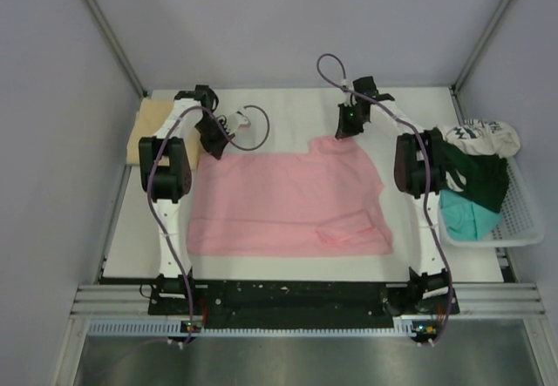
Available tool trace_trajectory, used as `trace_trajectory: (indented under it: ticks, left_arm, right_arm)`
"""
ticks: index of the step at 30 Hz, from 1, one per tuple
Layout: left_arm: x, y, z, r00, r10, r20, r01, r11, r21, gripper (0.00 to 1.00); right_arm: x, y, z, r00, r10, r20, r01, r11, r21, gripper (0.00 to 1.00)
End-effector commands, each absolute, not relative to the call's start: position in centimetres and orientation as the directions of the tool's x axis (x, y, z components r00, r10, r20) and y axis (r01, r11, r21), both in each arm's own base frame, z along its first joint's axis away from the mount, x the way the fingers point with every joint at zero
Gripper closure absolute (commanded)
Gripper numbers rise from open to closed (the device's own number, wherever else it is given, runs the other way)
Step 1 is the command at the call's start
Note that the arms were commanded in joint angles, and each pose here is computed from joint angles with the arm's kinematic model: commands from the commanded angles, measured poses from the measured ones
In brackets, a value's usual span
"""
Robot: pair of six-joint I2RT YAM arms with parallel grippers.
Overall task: Fold and stack the t-shirts
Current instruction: Grap the side of the flattened tshirt furthest away from the robot with both arms, then fold the other side of the tshirt into a rectangle
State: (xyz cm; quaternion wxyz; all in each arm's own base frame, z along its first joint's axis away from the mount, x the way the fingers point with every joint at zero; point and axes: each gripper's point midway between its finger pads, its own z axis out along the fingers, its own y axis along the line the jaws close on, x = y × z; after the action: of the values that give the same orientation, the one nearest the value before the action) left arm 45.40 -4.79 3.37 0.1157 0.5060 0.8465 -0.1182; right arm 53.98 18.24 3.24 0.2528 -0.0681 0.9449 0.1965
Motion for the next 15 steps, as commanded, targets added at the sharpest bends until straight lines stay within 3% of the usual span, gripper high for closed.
trace_trajectory:
  ticks: [1, 5, 15]
  left_arm:
    - [44.8, -5.3, 8.7, -0.421, 0.827, -0.373, 0.894, 0.449, -0.016, 1.00]
    - [43.3, -5.2, 9.7, -0.410, 0.829, -0.381, 0.895, 0.447, 0.010, 1.00]
    - [35.4, -5.0, 10.1, -0.369, 0.858, -0.356, 0.920, 0.391, -0.012, 1.00]
  right_arm:
    - [50.7, 18.3, 9.4, -0.844, -0.057, -0.533, -0.273, 0.901, 0.337, 1.00]
    - [47.0, 17.7, 14.2, -0.820, -0.037, -0.571, -0.283, 0.894, 0.349, 1.00]
    - [29.3, 15.3, 13.5, -0.898, -0.035, -0.438, -0.249, 0.863, 0.440, 1.00]
